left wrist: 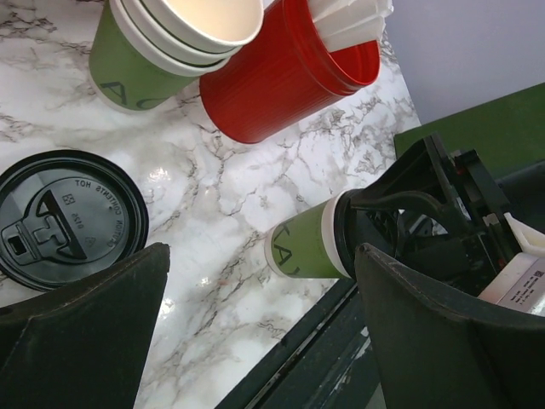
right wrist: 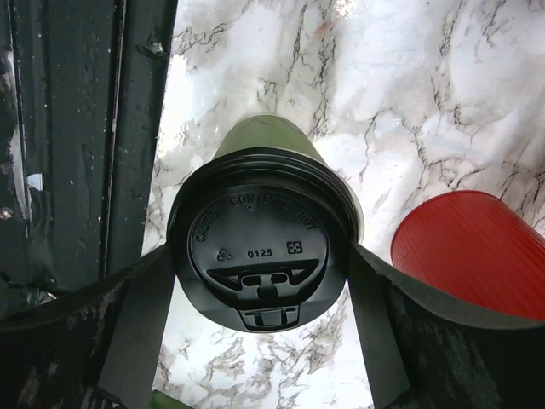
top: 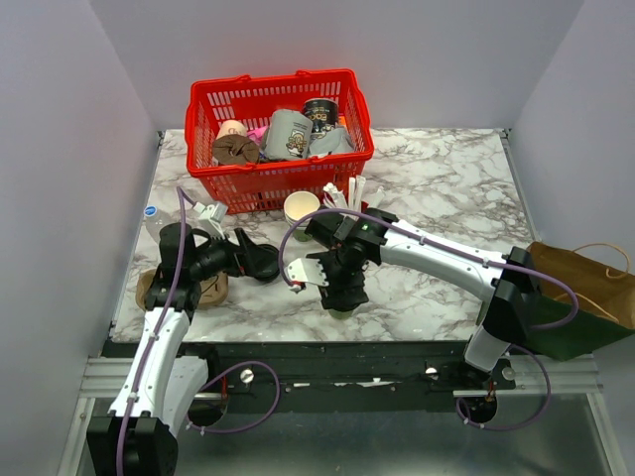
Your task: Pack the takeout coffee
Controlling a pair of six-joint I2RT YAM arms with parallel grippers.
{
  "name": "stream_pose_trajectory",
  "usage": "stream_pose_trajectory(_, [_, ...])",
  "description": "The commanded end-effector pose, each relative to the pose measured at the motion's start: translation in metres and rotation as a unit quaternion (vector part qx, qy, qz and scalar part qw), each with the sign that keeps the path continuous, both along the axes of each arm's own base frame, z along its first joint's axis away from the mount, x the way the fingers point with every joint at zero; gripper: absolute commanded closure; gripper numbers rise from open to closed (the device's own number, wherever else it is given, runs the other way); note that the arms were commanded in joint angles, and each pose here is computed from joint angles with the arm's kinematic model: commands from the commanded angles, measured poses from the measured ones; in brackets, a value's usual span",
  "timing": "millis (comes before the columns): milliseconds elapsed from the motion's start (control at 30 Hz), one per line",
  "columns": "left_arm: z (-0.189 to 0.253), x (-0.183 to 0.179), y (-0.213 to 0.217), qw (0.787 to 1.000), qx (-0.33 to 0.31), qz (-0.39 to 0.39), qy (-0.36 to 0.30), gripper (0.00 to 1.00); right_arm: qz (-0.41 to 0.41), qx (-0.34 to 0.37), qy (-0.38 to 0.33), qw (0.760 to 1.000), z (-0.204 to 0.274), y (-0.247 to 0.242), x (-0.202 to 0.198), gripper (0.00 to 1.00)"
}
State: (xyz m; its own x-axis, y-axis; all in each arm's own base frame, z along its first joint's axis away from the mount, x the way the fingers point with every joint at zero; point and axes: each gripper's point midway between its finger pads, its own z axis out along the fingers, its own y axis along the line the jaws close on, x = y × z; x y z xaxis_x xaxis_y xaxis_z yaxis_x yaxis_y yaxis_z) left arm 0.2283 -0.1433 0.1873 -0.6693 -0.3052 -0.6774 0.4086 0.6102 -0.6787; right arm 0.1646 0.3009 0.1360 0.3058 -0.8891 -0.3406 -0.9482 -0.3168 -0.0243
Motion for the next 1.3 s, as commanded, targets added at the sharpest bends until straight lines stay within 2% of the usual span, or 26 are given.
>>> stream_pose_trajectory(0, [0.011,-0.003,-0.006,1.000,-0.009,-0.020,-0.016,0.02,-0.007,-0.003,-0.004,1.000,0.016,-0.008,-0.004,0.15])
stream_pose_trajectory(833, [0.007,-0.006,-0.006,1.000,-0.007,-0.020,-0.014,0.02,0.001,-0.006,-0.015,1.000,0.004,0.000,0.005,0.14])
stream_pose_trajectory(1267, [0.004,-0.004,-0.006,1.000,-0.007,-0.019,-0.013,0.02,0.008,-0.007,0.009,1.000,0.002,0.002,-0.003,0.14])
